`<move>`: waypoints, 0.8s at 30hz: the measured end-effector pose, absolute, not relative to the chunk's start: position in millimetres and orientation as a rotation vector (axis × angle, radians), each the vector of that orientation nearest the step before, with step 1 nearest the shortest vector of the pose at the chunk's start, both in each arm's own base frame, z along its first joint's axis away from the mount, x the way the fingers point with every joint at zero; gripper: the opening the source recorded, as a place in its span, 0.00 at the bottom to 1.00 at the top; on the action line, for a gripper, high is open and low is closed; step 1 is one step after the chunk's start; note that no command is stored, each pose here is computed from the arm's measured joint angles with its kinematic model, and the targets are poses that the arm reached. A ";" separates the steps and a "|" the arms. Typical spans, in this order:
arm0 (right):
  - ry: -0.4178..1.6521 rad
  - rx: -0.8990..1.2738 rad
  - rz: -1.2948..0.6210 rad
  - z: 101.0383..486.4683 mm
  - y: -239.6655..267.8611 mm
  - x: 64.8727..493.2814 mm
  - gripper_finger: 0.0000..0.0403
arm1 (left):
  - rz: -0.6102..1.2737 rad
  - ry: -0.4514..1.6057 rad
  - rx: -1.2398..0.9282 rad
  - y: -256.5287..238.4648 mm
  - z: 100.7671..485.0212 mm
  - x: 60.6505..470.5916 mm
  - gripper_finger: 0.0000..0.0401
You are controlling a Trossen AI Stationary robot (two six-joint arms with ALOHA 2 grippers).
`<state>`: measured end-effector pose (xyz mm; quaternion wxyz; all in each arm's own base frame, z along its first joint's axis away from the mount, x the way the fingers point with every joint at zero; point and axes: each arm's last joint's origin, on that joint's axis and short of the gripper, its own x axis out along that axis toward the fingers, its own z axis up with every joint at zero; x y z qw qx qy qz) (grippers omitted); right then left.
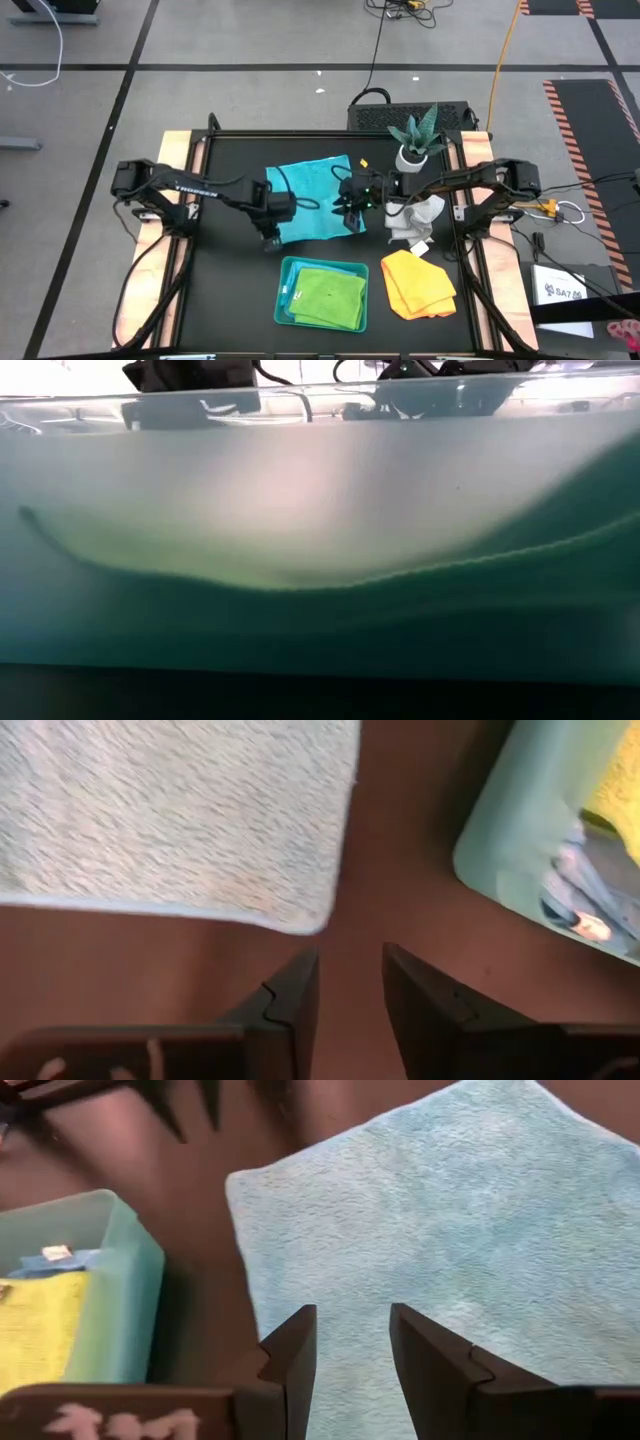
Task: Fold microfiber towels
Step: Fold the blue microfiber cloth
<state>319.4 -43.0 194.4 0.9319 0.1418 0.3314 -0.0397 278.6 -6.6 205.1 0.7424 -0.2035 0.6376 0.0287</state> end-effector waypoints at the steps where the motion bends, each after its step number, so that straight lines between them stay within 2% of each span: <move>1: 0.678 0.289 -0.086 194.3 -44.9 319.2 0.31 | 0.062 1.401 -0.448 -10.6 205.1 278.5 0.29; 4: 0.666 0.299 -0.088 197.6 -51.0 317.1 0.31 | 0.156 1.390 -0.423 -19.0 204.8 278.3 0.31; 10: 0.656 0.315 -0.115 203.6 -72.8 308.6 0.29 | 0.700 1.203 -0.507 3.5 205.4 279.5 0.32; 15: 0.662 0.302 -0.168 202.7 -93.4 302.0 0.23 | 0.990 1.049 -0.611 43.6 205.4 278.5 0.32; 21: 0.681 0.249 -0.184 201.2 -105.0 297.0 0.03 | 1.064 0.944 -0.682 93.2 202.9 280.3 0.31; 24: 0.680 0.258 -0.206 201.1 -110.2 295.1 0.02 | 1.027 0.915 -0.710 111.6 197.9 284.7 0.28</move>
